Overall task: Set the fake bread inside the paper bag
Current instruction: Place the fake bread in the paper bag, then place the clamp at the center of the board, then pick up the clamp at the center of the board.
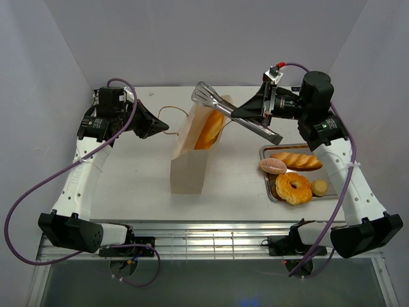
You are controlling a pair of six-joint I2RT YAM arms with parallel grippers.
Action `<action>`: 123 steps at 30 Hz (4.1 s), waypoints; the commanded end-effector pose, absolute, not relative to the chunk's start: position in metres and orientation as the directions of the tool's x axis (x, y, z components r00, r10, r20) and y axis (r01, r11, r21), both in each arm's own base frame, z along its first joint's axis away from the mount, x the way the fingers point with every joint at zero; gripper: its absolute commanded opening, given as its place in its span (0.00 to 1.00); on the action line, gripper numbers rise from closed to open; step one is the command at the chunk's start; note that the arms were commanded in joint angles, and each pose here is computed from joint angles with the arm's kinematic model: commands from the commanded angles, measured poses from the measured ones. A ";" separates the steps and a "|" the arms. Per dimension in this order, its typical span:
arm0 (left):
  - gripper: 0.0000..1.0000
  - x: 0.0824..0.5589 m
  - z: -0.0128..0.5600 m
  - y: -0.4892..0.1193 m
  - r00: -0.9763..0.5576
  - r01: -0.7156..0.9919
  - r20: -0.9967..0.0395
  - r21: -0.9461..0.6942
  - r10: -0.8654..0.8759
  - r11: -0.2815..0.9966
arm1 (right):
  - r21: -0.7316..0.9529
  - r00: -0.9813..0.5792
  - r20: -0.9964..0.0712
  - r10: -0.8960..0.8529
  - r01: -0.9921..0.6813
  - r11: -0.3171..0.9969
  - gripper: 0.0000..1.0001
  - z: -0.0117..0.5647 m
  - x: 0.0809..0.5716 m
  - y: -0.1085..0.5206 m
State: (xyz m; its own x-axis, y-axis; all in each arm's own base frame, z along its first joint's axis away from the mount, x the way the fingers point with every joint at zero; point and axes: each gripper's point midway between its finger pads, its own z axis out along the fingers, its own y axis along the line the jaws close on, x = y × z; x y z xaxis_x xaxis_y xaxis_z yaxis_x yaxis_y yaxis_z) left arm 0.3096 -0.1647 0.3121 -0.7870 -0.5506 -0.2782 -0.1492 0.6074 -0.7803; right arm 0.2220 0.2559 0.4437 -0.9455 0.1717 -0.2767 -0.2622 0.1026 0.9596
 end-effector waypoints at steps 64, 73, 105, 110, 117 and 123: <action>0.00 0.283 0.299 -0.171 -0.847 -0.072 -0.277 -0.786 -0.454 0.614 | 0.434 -0.741 -0.656 0.145 -0.213 0.875 0.34 0.074 0.281 0.186; 0.00 0.282 0.295 -0.174 -0.862 -0.079 -0.250 -0.792 -0.441 0.605 | 0.306 -0.714 -0.697 0.065 -0.214 0.928 0.43 0.025 0.283 0.201; 0.00 0.239 0.302 -0.161 -0.811 0.042 -0.391 -0.781 -0.435 0.623 | -0.007 -0.522 -0.837 -0.165 -0.292 0.956 0.68 -0.043 0.233 0.226; 0.00 0.237 0.304 -0.161 -0.806 0.045 -0.396 -0.782 -0.440 0.621 | -0.021 -0.538 -0.823 -0.181 -0.291 0.957 0.49 -0.059 0.218 0.221; 0.00 0.237 0.326 -0.166 -0.802 0.060 -0.385 -0.812 -0.456 0.580 | -0.029 -0.555 -0.812 -0.182 -0.273 0.962 0.11 -0.049 0.216 0.221; 0.00 0.233 0.345 -0.171 -0.818 0.019 -0.317 -0.848 -0.480 0.529 | 0.024 -0.623 -0.768 -0.152 -0.265 0.964 0.08 -0.010 0.209 0.226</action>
